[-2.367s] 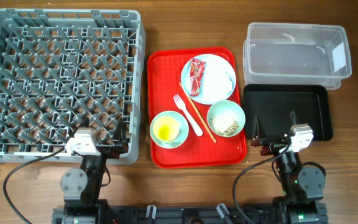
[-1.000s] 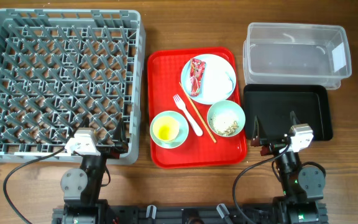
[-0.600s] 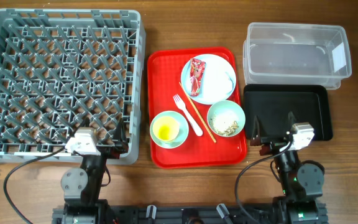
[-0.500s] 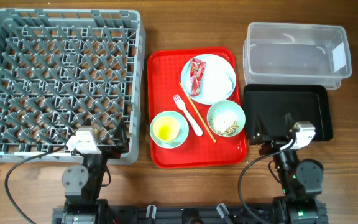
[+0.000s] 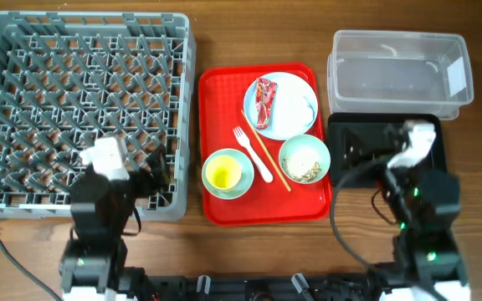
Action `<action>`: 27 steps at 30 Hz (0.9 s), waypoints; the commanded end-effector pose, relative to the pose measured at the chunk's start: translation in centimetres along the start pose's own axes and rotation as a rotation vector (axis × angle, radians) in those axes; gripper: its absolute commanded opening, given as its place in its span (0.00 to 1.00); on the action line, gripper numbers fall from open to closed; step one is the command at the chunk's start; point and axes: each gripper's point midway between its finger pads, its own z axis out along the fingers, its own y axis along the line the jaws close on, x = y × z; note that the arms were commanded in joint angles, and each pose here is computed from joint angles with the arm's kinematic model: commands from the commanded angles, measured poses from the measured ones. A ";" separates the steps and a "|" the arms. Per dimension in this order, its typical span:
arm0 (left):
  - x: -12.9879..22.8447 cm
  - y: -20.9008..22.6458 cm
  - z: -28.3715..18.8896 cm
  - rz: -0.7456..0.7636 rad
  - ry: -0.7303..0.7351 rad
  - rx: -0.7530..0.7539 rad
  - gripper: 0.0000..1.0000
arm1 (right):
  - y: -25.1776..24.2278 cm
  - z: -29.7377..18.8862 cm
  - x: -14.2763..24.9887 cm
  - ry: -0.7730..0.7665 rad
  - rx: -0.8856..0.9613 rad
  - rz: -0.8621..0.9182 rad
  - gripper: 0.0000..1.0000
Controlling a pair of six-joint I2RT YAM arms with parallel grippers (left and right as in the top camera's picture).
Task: Sort waste into correct bins and load items into the dishwasher rack
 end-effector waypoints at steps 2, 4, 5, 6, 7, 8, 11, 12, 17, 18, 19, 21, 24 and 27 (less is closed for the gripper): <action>-2.9 -1.5 0.5 -0.019 0.061 0.026 1.00 | 1.9 1.4 -4.1 0.110 -0.021 -0.115 1.00; -3.2 -1.5 0.7 -0.021 0.074 0.023 1.00 | 2.2 1.7 -5.0 0.191 -0.013 -0.104 1.00; -3.3 -1.5 0.9 -0.022 0.080 0.021 1.00 | 2.6 1.7 -5.5 0.250 -0.010 -0.090 1.00; -3.3 -1.5 0.9 -0.022 0.083 0.021 1.00 | 2.7 1.6 -5.6 0.301 -0.001 -0.074 1.00; -3.3 -1.5 1.0 -0.023 0.085 0.020 1.00 | 2.7 1.7 -5.7 0.339 0.009 -0.065 1.00; -3.2 -1.5 1.0 -0.023 0.089 0.019 1.00 | 2.4 2.0 -5.6 0.366 0.027 -0.060 1.00; -2.9 -1.4 1.0 -0.025 0.100 0.015 1.00 | 2.2 3.4 -4.6 0.415 0.030 0.000 1.00; -2.8 -1.4 0.9 -0.025 0.102 0.015 1.00 | 2.1 3.6 -4.1 0.438 0.032 0.015 1.00; -2.7 -1.3 0.9 -0.026 0.109 0.012 1.00 | 2.3 4.7 -3.0 0.481 0.002 0.030 1.00; -2.7 -1.3 0.9 -0.026 0.109 0.012 1.00 | 2.3 4.8 -3.2 0.473 0.002 0.029 1.00; -2.7 -1.3 0.9 -0.026 0.109 0.012 1.00 | 2.6 5.0 -3.5 0.460 -0.019 0.028 1.00; -2.7 -1.3 0.9 -0.026 0.109 0.012 1.00 | 3.2 5.1 -3.9 0.447 -0.058 -0.001 1.00; -2.7 -1.3 0.9 -0.026 0.109 0.012 1.00 | 2.6 5.1 -3.8 0.446 -0.023 -0.026 1.00; -2.7 -1.3 0.9 -0.026 0.109 0.012 1.00 | 2.9 5.3 -3.6 0.450 -0.011 -0.051 1.00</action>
